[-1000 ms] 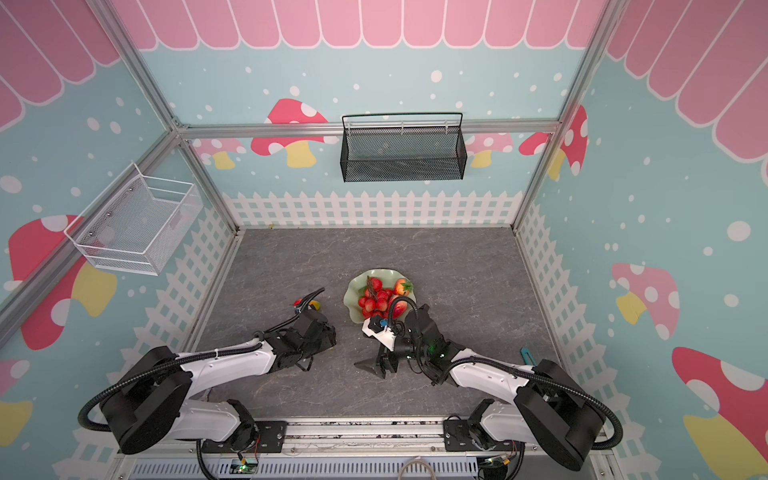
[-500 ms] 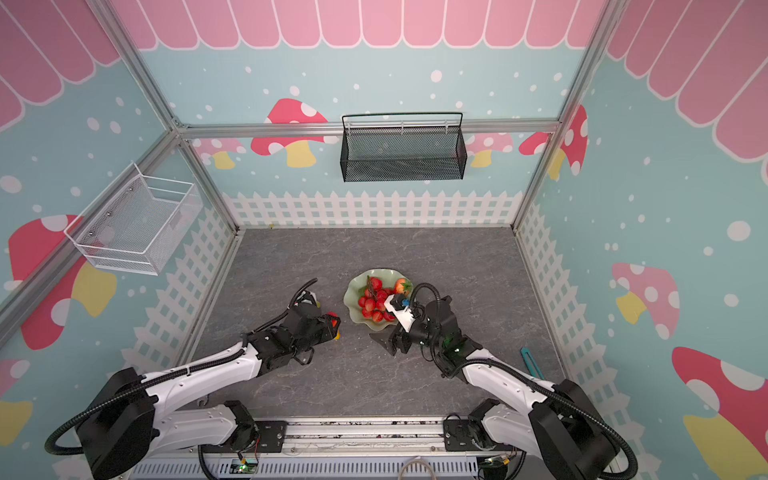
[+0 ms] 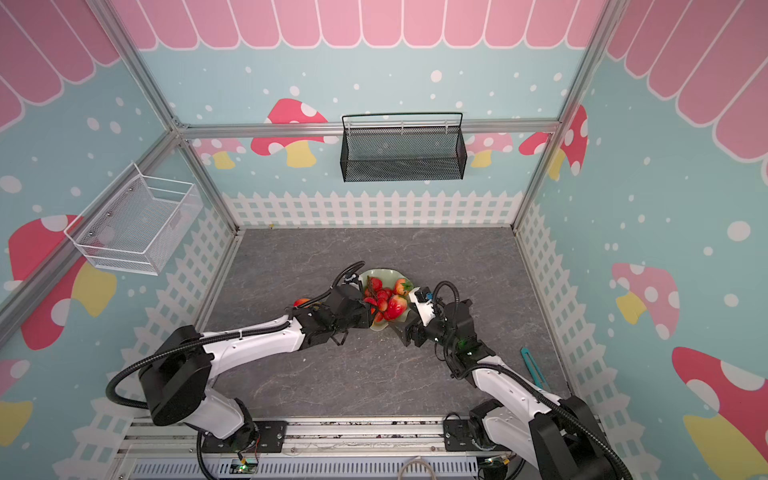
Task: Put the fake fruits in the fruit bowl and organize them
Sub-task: 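Lower the red mango into the bowl and open the left gripper, then reach the left gripper to the red-yellow mango on the table and grasp it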
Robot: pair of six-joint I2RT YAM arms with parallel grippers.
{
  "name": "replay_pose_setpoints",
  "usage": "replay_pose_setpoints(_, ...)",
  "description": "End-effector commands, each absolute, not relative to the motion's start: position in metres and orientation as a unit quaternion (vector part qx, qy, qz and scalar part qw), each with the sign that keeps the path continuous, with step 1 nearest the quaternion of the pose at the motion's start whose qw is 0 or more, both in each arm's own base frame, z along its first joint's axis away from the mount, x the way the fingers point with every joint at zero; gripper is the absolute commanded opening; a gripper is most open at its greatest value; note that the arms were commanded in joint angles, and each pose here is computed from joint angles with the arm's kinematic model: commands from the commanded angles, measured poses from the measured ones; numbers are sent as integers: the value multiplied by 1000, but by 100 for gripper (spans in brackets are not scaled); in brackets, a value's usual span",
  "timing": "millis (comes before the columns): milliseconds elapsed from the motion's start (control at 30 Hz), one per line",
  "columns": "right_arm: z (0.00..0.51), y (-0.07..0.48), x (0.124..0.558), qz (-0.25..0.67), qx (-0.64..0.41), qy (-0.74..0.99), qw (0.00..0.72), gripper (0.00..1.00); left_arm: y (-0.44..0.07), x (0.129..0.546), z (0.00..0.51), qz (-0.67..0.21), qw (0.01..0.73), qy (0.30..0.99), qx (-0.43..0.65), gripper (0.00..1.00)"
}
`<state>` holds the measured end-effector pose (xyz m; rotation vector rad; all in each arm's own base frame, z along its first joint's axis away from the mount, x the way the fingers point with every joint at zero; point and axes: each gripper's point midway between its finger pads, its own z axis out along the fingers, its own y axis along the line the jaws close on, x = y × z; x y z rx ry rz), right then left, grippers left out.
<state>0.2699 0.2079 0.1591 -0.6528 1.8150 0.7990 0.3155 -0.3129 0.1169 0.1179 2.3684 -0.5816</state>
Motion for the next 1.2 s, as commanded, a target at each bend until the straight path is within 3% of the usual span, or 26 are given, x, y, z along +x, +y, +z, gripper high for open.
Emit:
replay_pose_setpoints(0, 160, 208, 269, 340, -267, 747, 506, 90, -324, 326, 125, -210, 368, 904, 63, 42)
replay_pose_setpoints(267, 162, 209, 268, 345, -269, 744, 505, 90, -328, 332, 115, -198, 372, 905, 63, 54)
replay_pose_setpoints(467, 162, 210, 267, 350, -272, 742, 503, 90, -326, 335, 122, -192, 386, 900, 62, 70)
replay_pose_setpoints(600, 172, 217, 256, 373, -299, 718, 507, 90, -316, 335, 147, -197, 414, 887, 51, 70)
replay_pose_setpoints(800, 189, 251, 218, 400, -387, 654, 512, 90, -239, 338, 174, -115, 465, 877, -31, 72)
replay_pose_setpoints(967, 185, 285, 189, 410, -455, 620, 490, 90, -164, 344, 133, -116, 392, 898, -163, 72)
replay_pose_setpoints(1167, 180, 290, 187, 416, -461, 620, 480, 90, -128, 345, 104, -113, 341, 882, -306, 77)
